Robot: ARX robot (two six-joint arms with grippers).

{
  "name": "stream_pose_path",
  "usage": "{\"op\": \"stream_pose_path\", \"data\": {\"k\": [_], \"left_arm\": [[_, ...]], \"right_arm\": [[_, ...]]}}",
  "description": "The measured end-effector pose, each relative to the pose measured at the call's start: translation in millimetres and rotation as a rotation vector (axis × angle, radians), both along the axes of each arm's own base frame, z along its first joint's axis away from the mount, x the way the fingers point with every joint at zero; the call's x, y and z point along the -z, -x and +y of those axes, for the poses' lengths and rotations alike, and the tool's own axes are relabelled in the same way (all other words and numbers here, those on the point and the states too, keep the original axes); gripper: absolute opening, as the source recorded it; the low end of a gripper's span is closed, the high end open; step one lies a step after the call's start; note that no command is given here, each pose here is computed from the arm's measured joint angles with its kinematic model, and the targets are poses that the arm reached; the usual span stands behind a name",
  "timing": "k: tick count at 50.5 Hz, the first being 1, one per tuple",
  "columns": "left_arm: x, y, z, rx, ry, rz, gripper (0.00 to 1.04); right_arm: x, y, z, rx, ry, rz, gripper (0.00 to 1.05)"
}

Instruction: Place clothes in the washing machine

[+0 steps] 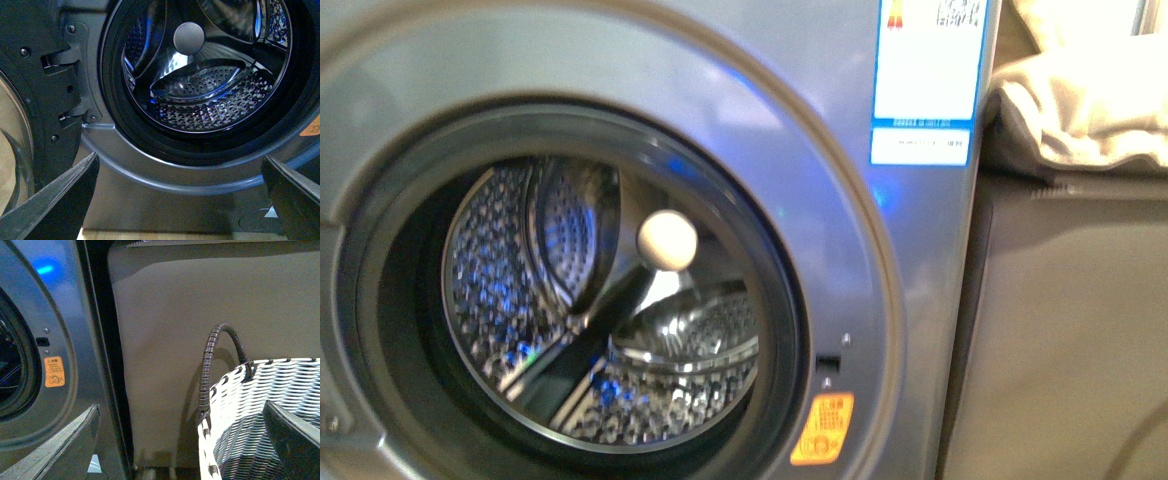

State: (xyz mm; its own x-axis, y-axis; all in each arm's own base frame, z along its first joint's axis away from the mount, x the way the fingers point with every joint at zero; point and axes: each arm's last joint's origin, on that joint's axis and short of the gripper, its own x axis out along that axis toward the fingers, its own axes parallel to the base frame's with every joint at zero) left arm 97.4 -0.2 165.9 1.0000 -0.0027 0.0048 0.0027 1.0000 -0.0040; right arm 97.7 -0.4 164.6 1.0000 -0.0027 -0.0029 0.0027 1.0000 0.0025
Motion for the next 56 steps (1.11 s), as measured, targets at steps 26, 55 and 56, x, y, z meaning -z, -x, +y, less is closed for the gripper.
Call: {"op": "stream_pose_path", "data": {"k": [26, 55, 56], "left_arm": [[0.0, 0.0, 0.0, 0.000, 0.000, 0.000, 0.98], [0.0, 0.0, 0.0, 0.000, 0.000, 0.000, 0.98], [0.0, 0.0, 0.0, 0.000, 0.000, 0.000, 0.98]], "right_arm": [[-32.4, -11.3, 4.5, 0.027, -0.103, -0.318, 0.97], [-62.7, -77.6, -32.8, 0.005, -0.321, 0.273, 0.97], [-63.6, -79.2, -34.4, 0.013, -0.320, 0.282, 0.97]]}}
